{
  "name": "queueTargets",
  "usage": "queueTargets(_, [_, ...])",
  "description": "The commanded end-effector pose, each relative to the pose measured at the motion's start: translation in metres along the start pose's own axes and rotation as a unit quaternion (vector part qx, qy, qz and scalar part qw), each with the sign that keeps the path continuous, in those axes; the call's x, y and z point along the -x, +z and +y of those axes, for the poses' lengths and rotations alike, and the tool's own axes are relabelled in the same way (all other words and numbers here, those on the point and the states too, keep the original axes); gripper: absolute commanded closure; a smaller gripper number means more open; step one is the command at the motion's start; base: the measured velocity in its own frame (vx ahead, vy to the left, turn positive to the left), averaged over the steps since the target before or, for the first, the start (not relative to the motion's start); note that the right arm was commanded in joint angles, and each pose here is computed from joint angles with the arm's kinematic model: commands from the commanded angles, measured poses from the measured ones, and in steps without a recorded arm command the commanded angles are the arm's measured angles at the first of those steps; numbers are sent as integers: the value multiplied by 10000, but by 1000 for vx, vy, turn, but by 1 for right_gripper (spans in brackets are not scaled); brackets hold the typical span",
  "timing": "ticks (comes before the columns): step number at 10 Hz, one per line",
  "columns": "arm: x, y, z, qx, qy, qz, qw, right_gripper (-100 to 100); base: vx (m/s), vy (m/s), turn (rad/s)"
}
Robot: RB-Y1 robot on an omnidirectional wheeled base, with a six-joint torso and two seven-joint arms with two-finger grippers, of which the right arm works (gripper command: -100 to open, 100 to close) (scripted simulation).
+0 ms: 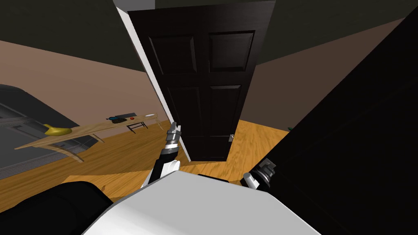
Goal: Push the door open
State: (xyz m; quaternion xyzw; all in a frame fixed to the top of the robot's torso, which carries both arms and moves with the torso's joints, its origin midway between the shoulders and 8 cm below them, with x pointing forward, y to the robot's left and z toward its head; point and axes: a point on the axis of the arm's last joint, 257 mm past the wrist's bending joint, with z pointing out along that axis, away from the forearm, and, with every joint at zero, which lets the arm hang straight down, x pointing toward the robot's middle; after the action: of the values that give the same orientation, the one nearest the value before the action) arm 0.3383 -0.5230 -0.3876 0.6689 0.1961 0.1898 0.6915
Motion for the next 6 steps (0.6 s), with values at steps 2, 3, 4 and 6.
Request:
queueTargets(2, [-20, -3, 8, 10, 4, 14, 10000, 100, -5, 11, 2])
queueTargets(3, [-20, -3, 8, 10, 4, 14, 10000, 100, 0, 0, 0])
queueTargets(4, [199, 98, 56, 81, -47, -254, 9996, 100, 33, -56, 142])
queueTargets(6, [329, 161, 106, 145, -63, -438, 9989, 100, 48, -104, 138])
